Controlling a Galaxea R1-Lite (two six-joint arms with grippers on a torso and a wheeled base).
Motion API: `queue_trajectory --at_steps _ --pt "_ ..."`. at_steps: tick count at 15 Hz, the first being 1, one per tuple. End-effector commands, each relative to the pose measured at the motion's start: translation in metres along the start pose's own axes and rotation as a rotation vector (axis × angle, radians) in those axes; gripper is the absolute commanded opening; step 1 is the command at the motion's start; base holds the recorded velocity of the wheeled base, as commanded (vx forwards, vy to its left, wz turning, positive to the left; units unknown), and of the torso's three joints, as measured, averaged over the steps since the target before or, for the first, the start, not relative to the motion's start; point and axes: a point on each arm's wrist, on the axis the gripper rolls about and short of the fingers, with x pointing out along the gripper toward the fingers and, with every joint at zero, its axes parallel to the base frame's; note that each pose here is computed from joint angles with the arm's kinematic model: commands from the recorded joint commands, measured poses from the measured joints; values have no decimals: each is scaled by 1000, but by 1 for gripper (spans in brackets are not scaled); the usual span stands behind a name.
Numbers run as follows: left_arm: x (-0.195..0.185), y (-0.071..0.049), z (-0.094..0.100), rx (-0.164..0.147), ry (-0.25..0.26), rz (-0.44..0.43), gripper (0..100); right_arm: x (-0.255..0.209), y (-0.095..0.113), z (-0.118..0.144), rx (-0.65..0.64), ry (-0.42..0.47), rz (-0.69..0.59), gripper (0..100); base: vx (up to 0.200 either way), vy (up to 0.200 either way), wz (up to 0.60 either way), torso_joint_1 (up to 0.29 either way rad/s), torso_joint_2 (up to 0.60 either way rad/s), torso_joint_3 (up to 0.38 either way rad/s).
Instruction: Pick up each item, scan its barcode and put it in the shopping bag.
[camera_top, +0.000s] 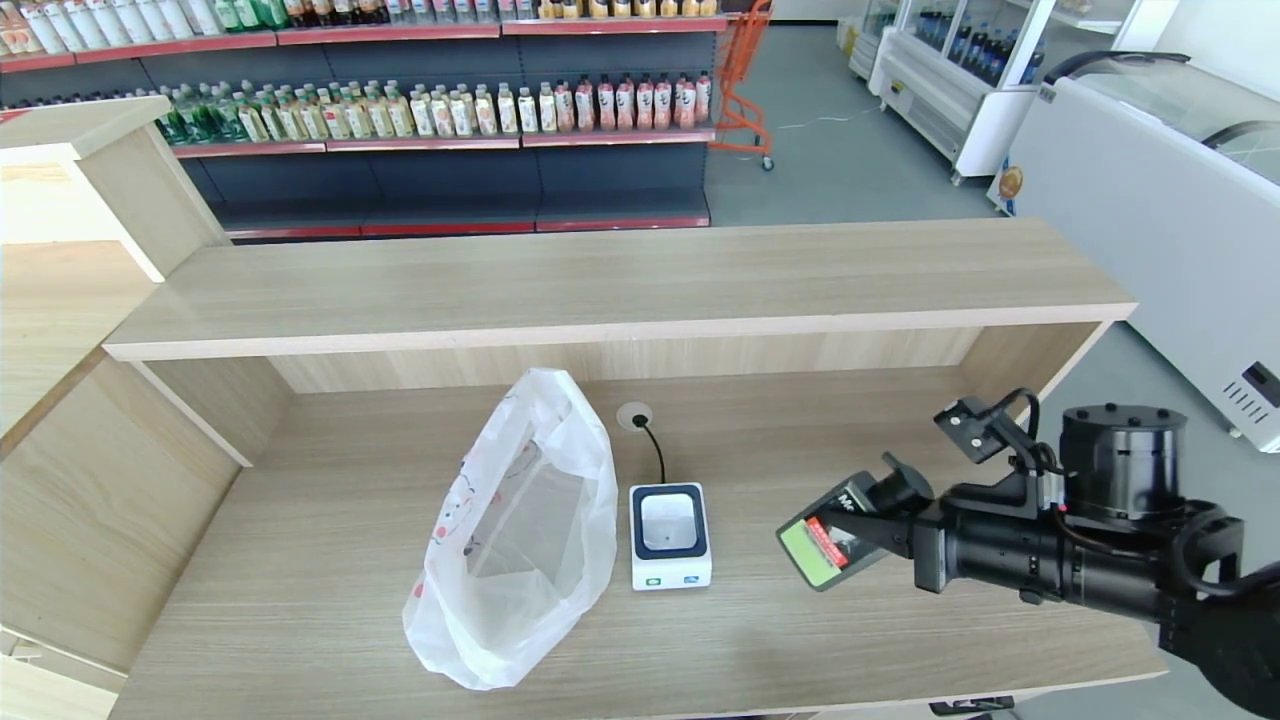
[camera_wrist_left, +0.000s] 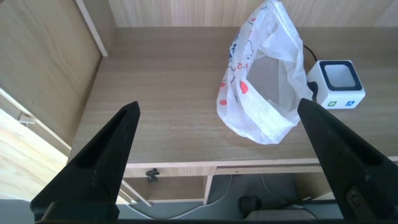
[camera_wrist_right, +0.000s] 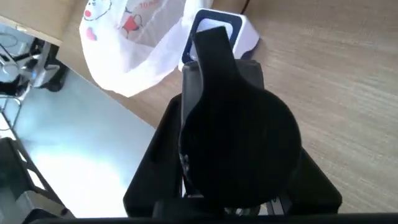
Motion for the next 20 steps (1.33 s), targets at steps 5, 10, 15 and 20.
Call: queue_trajectory --at_steps 5,10,15,20 --pt "0 0 0 0 -1 0 100 85 -5 6 213 15 -5 0 0 0 0 0 0 0" --pt "0 0 0 0 -1 0 100 108 4 -16 215 86 13 0 0 0 0 0 0 0" --pt "0 0 0 0 -1 0 100 127 1 -20 212 86 -5 0 0 0 0 0 0 0" --pt "0 0 0 0 -1 0 100 146 4 -18 197 69 5 0 0 0 0 0 0 0"
